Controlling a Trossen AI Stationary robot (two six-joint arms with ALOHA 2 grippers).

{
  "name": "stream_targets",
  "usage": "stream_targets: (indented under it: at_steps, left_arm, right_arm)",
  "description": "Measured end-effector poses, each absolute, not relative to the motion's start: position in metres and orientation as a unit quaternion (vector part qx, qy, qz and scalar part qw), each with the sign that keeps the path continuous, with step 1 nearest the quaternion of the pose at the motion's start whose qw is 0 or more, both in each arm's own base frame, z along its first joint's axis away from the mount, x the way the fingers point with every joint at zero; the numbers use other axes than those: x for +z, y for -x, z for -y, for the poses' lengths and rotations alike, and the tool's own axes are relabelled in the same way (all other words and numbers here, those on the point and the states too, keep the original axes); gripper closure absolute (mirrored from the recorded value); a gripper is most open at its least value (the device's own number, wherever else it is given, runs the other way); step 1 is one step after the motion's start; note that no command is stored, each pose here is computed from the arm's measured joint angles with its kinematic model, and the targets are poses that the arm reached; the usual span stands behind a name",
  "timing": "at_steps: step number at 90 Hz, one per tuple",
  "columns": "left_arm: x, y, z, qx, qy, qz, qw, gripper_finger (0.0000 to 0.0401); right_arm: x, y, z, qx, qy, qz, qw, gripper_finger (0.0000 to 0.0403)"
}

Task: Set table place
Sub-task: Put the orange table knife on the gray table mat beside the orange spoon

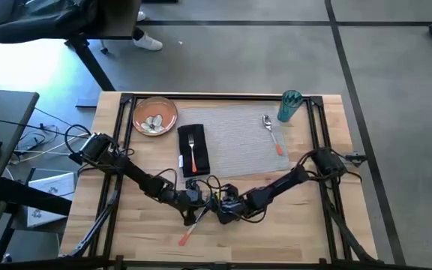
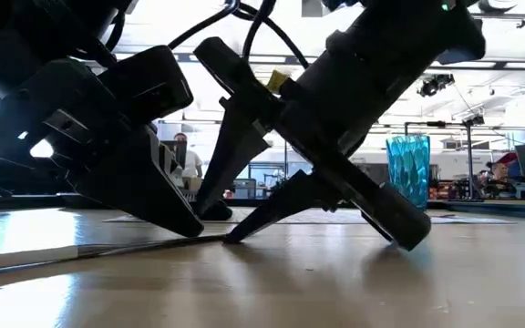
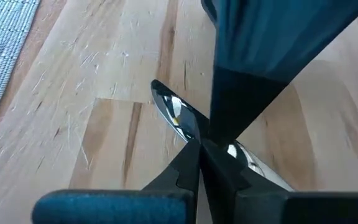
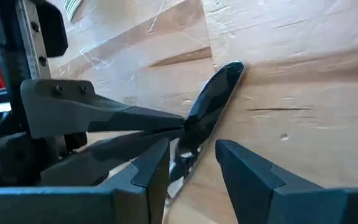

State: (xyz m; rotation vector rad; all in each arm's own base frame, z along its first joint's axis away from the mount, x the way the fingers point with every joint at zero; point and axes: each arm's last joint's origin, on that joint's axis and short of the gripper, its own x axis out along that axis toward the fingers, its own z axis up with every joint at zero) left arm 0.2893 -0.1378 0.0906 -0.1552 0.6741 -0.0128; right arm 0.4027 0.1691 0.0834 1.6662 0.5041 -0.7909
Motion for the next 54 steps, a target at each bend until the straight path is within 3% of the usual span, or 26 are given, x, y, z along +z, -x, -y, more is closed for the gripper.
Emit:
stream_targets:
  at_steps: [24,54]
  left_arm:
    - [0.09,-0.289,0.138,-0.005,0.075,-0.331,0.941,0.0401]
    - [0.091,-0.289,0.137,-0.003,0.075,-0.33,0.941,0.0401]
  right_arm:
    - [0.084,-0.409,-0.16,-0.346,-0.715,-0.207,0.571,0.0277]
    - [0.084,-0.411,-0.157,-0.355,-0.679,-0.193,0.613,0.0277]
